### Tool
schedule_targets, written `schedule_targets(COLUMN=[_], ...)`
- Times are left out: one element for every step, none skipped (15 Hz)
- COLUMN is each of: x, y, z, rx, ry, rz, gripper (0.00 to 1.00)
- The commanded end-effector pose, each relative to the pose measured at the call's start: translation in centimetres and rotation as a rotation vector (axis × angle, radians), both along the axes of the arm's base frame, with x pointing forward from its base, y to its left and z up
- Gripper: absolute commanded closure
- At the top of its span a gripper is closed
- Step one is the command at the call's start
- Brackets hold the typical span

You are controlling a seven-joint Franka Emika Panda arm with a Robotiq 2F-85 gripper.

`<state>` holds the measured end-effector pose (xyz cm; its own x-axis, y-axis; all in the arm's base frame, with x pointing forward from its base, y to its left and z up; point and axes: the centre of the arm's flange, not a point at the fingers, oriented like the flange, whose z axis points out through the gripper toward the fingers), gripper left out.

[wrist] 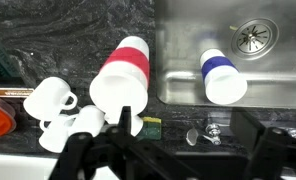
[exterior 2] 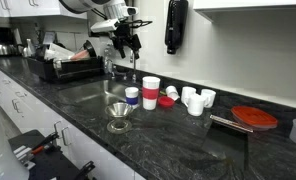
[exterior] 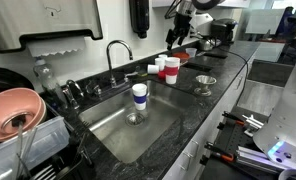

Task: Open the left handle of the tap then close it

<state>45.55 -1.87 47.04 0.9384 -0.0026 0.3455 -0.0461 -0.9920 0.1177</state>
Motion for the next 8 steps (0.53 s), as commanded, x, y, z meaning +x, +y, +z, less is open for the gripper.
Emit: schedule_targets(x=[5.8, 7.2, 8.5, 9.8, 11.0, 12.2, 13.2, 14.4], y=[-0.1, 0.1, 0.1, 0.2, 0.3, 0.3, 0.4, 0.3], z=[-1.8, -2.5, -3.0, -3.4, -3.7, -4.0, -4.3, -4.5], rx=[-0.079, -0.104, -0.134, -0.157, -0.176, -0.193, -0.205, -0.196], ry=[-0.011, -0.009, -0.011, -0.01, -0.007, -0.015, -0.02, -0.029], rz=[0.049, 0.077, 0.102, 0.137, 0.167, 0.198, 0.219, 0.228], gripper=[0.0, 0.0, 0.0, 0.0, 0.0, 0.0, 0.0, 0.0])
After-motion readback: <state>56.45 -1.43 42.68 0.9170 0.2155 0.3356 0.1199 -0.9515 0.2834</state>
